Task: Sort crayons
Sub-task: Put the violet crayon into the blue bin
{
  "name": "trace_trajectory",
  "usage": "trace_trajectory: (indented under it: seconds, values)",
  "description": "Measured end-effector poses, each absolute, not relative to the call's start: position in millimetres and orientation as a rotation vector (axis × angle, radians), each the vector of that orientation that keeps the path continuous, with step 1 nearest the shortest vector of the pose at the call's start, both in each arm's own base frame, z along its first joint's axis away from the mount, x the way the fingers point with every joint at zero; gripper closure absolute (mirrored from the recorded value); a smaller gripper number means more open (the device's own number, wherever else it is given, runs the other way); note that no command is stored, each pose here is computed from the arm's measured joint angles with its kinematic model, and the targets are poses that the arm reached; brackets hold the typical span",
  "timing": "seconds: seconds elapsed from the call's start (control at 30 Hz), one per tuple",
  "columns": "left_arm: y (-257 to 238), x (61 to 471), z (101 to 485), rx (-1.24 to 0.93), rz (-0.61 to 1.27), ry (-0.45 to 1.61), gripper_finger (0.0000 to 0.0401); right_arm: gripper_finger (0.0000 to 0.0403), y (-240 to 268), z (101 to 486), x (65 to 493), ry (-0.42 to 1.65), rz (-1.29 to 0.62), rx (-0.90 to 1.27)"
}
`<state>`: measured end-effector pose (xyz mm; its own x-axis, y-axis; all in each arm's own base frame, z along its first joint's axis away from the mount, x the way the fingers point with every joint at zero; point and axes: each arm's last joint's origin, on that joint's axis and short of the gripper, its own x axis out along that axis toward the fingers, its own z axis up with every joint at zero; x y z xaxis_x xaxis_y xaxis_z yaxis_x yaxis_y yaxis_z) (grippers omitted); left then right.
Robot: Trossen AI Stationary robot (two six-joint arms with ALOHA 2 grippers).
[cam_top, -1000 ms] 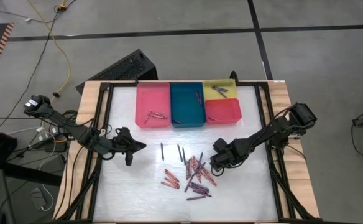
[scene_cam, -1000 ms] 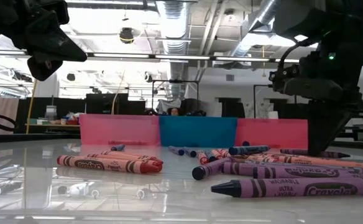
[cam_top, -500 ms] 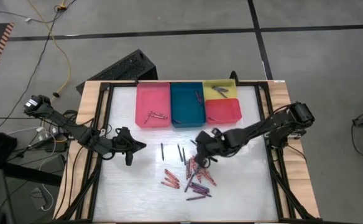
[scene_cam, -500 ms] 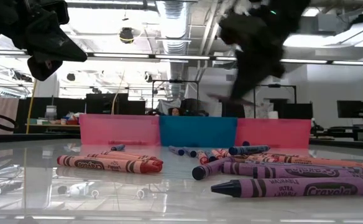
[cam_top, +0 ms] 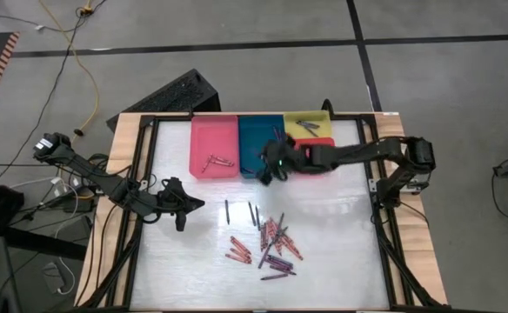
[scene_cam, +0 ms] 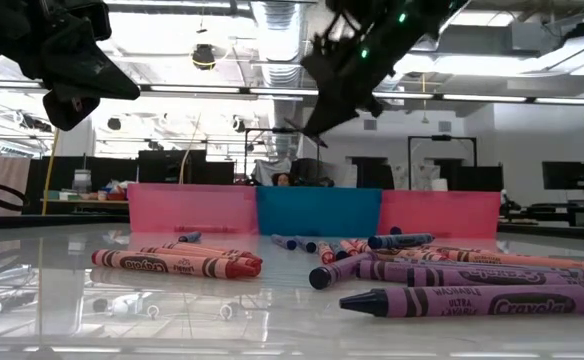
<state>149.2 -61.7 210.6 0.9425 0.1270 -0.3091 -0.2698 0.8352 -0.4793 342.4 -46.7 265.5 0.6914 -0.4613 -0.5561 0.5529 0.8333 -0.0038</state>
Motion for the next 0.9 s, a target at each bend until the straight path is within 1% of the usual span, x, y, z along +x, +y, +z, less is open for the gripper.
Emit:
trace_trajectory:
  seconds: [0.17, 0.33, 0.5, 0.6, 0.9]
  values:
    - [-62, 149, 210, -0.544, 0.213, 0.272, 0.0401, 0.0399, -89, 261, 337, 0.563, -0.692, 0.221]
    - [-62, 149, 211, -0.545, 0.214, 0.272, 0.0401, 0.0399, -117, 238, 342, 0.597, -0.757, 0.278]
    - [-62, 149, 210, -0.548, 0.216, 0.274, 0.0401, 0.0399, -125, 204, 356, 0.661, -0.715, 0.309]
    - [-62, 149, 210, -0.550, 0.216, 0.274, 0.0401, 0.0399, -126, 190, 358, 0.702, -0.729, 0.330]
    - [-61, 149, 209, -0.538, 0.239, 0.277, 0.0401, 0.0398, -127, 185, 358, 0.726, -0.745, 0.345]
